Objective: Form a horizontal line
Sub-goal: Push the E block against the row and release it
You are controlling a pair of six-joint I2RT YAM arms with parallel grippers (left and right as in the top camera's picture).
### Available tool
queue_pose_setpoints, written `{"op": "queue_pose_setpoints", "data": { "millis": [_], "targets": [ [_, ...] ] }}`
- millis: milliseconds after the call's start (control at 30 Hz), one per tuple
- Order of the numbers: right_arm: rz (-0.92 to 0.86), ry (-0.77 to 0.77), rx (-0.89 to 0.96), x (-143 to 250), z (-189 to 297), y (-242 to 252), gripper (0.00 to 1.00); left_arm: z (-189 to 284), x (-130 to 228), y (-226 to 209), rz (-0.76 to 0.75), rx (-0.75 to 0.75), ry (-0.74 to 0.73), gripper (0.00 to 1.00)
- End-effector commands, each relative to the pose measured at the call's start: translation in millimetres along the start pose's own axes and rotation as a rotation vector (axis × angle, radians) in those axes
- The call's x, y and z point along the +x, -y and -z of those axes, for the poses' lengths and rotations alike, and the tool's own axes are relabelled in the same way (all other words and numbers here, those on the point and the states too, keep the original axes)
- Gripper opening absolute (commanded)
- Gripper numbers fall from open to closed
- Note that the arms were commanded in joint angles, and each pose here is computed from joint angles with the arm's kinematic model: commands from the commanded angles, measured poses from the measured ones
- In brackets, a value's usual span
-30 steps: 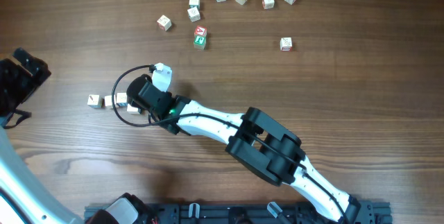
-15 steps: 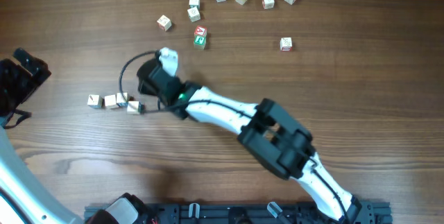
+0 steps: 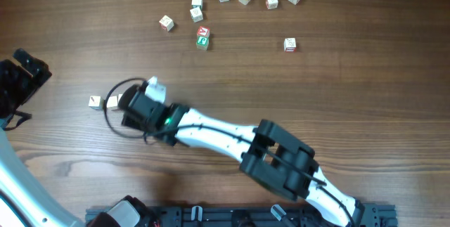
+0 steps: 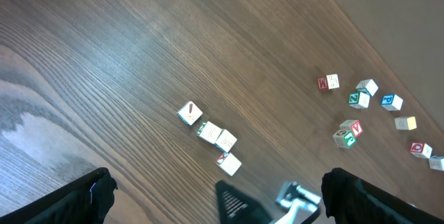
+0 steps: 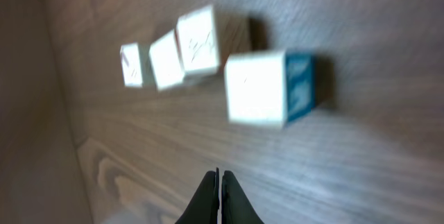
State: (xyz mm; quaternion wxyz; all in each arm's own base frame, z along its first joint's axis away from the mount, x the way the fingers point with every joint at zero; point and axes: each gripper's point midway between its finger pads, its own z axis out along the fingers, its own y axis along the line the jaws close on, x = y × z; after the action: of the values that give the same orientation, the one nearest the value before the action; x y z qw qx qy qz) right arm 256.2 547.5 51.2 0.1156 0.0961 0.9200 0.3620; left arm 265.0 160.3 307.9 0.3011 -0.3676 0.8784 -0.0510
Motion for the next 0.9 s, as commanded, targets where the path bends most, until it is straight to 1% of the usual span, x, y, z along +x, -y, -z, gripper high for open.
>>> {"op": "queue_pose_setpoints", "data": {
  "millis": [0, 233, 367, 600, 700, 867],
  "targets": [
    [-0.041, 0.05, 0.015, 1, -4, 4, 0.04, 5, -4, 3, 0.005, 0.017, 0.015, 1.0],
    [-0.061, 0.079, 0.063, -1, -15, 21, 0.05, 5, -4, 3, 0.005, 0.017, 0.015, 1.0],
    [-0.146, 0.077, 0.088, 1, -28, 37, 0.04, 5, -4, 3, 0.005, 0.017, 0.015, 1.0],
    [-0.171, 0.084, 0.079, 0, -34, 39, 0.05, 5, -4, 3, 0.005, 0.017, 0.015, 1.0],
    [-0.218, 0.101, 0.09, -3, -37, 45, 0.05, 5, -4, 3, 0.005, 0.017, 0.015, 1.0],
    [-0.24, 0.114, 0.082, -9, -41, 48, 0.04, 5, -4, 3, 0.005, 0.017, 0.015, 1.0]
  ]
}}
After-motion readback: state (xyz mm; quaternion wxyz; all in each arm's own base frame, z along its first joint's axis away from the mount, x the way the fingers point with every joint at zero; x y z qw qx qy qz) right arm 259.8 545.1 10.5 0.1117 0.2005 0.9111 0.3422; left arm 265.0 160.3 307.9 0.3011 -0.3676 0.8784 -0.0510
